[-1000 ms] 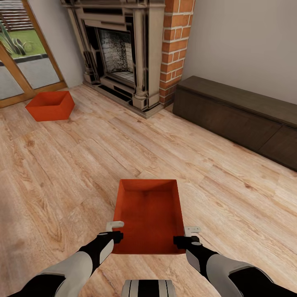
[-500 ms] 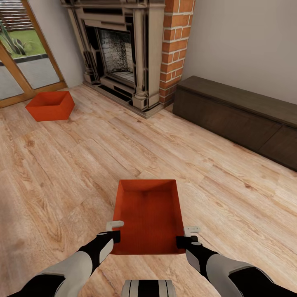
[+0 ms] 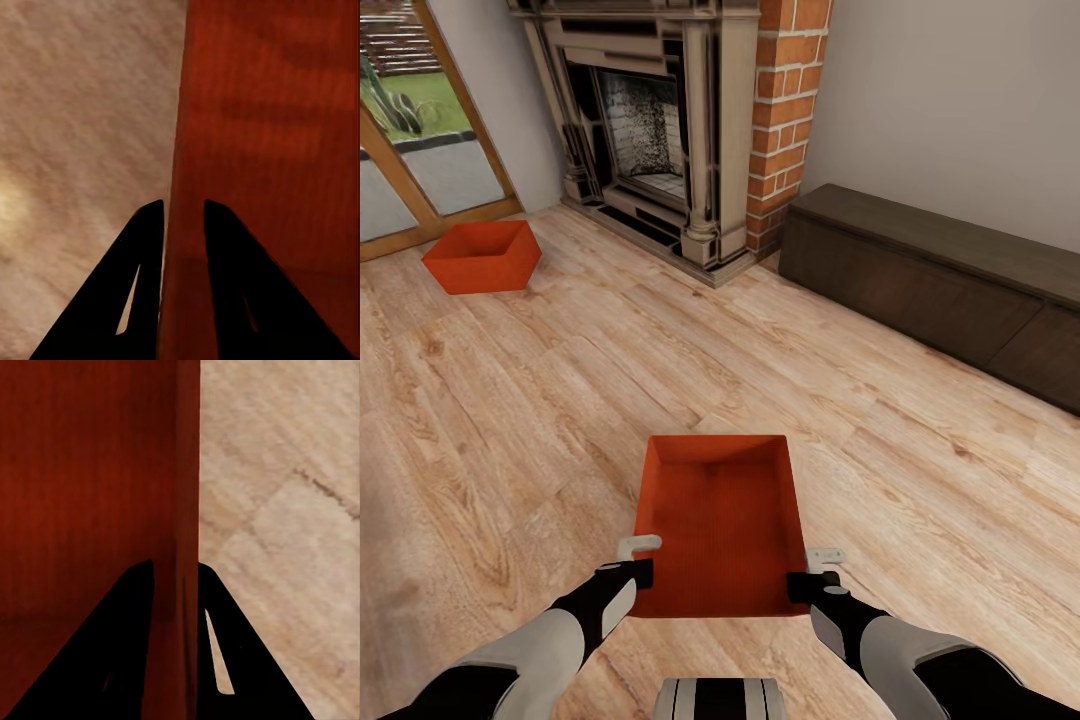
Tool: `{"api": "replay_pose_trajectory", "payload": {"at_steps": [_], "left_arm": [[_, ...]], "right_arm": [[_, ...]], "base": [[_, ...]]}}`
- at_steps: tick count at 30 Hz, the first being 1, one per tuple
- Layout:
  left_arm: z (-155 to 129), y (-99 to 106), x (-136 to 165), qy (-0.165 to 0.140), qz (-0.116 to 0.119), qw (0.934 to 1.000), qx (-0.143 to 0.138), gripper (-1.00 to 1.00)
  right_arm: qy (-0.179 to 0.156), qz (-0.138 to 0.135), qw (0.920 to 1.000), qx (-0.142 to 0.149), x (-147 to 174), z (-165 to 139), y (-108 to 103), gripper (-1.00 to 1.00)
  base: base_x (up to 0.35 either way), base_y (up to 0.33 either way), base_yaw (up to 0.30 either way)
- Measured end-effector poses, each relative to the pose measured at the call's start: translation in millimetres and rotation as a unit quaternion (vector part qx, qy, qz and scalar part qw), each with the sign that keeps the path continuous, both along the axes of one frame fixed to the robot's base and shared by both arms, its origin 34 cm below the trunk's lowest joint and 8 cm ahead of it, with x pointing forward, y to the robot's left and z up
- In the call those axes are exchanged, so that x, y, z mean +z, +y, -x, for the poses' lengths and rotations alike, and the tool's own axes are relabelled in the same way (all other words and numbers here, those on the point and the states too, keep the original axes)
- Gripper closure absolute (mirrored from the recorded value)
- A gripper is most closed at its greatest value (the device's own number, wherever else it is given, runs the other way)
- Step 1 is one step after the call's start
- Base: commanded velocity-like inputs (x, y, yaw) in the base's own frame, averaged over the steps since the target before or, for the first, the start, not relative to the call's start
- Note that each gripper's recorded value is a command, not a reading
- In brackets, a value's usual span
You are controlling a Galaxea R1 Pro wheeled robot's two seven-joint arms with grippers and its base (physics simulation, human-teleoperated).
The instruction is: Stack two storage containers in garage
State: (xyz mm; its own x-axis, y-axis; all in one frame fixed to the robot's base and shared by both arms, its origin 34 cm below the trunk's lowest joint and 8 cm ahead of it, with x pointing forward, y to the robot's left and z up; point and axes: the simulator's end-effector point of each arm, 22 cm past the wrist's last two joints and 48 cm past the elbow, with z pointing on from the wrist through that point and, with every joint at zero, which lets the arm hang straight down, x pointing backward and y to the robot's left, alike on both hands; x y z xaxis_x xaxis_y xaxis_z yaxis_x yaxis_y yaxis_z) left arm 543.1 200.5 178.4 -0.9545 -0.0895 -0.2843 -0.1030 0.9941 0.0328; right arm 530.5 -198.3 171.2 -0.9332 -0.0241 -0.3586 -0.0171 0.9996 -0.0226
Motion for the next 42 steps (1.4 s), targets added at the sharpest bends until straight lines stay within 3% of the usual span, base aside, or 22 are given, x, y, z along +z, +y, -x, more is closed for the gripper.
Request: {"api": "replay_pose_trajectory", "payload": {"at_steps": [7, 42], "left_arm": [[-2.3, -3.3, 6.5, -0.001, 0.009, 1.0, -0.003, 1.0], [-18.5, -3.1, 82.1, 0.0, 0.009, 1.0, -0.003, 1.0]], "right_arm": [[0.0, 0.0, 1.0, 0.0, 6.6, -1.6, 0.1, 1.0], [0.001, 0.0, 1.0, 0.0, 82.3, -17.8, 0.3, 1.0]], "base": [[0.0, 0.0, 0.0], [0.0, 0.0, 0.0]]}}
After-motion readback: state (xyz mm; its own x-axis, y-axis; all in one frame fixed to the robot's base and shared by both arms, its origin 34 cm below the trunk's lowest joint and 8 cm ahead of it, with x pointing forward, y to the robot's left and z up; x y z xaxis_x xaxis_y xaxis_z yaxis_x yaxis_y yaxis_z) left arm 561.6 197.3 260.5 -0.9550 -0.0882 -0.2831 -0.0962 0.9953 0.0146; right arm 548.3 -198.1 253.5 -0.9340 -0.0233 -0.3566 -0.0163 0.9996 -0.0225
